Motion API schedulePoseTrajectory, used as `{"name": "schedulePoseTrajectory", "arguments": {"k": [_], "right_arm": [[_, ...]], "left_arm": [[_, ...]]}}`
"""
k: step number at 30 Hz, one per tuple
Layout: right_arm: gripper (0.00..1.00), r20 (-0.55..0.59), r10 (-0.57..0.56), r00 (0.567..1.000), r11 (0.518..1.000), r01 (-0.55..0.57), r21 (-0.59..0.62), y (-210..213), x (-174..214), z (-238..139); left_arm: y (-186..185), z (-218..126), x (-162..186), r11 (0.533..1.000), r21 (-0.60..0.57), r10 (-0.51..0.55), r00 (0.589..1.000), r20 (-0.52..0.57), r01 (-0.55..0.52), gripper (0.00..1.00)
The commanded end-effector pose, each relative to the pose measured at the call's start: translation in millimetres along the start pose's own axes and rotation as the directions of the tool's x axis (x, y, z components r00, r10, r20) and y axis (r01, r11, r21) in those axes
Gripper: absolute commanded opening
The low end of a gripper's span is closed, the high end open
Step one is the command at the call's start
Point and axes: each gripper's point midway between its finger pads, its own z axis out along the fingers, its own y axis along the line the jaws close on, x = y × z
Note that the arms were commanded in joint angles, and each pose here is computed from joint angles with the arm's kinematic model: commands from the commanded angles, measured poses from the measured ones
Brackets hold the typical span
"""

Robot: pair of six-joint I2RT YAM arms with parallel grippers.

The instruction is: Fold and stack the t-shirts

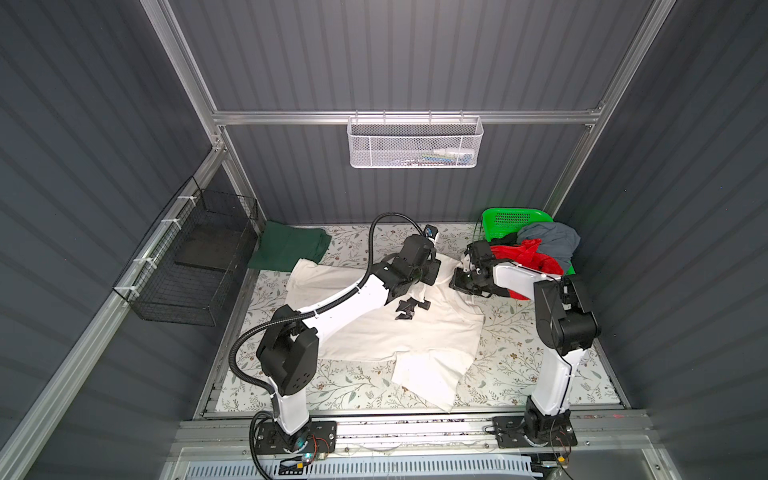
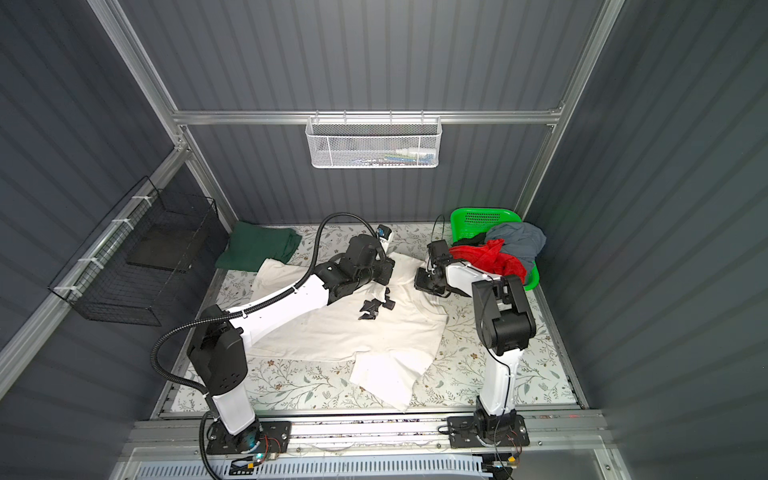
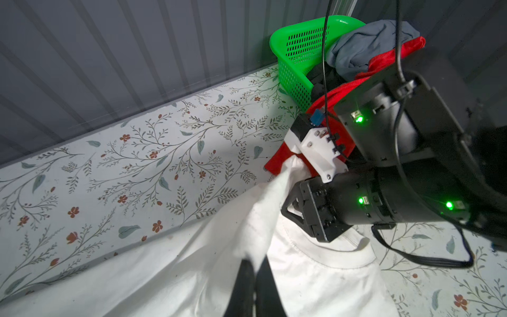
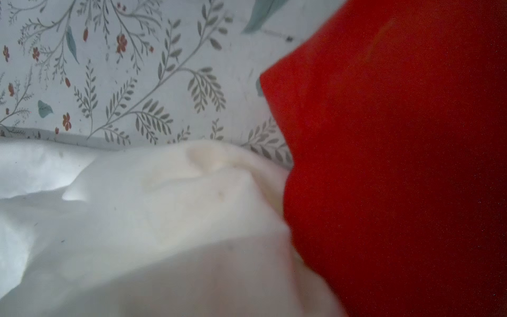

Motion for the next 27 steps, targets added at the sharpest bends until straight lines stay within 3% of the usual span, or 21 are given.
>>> {"name": "schedulePoseTrajectory", "arguments": {"k": [1, 8, 12, 20, 23, 27], "right_arm": [[0.33, 0.045, -0.034, 0.998, 0.995, 0.029, 0.098, -13.0, -17.4, -0.6], [0.34, 0.132, -0.054, 0.990, 0.977, 0.025, 0.211, -28.7, -44.9, 2.6], [0.34, 0.154, -0.078, 0.985, 0.977, 0.045, 0.206, -23.2, -59.4, 5.0], [0.37, 0.201, -0.120, 0.972, 0.956, 0.058, 0.289, -30.8, -86.8, -1.9], [0.50, 0.203, -0.126, 0.971, 0.963, 0.070, 0.261, -24.6, -86.8, -10.4], [0.80, 0.228, -0.111, 0.967, 0.965, 0.051, 0.256, -26.9, -80.5, -23.8]], "left_arm": [[1.8, -8.3, -6.5, 0.999, -0.019, 0.033, 0.999, 0.034, -0.033, 0.00], [7.0, -12.1, -5.8, 0.998, -0.042, 0.046, 0.998, 0.046, -0.044, 0.00], [7.8, -13.4, -4.0, 0.998, -0.045, 0.049, 0.997, 0.051, -0.047, 0.00], [-2.1, -7.6, 2.4, 0.999, 0.012, 0.033, 0.999, 0.041, -0.034, 0.00], [-7.2, -2.4, 7.8, 0.999, 0.042, 0.024, 0.999, 0.024, -0.025, 0.00], [-14.3, 2.9, 15.9, 0.997, 0.082, 0.004, 1.000, 0.008, -0.004, 0.00]]}}
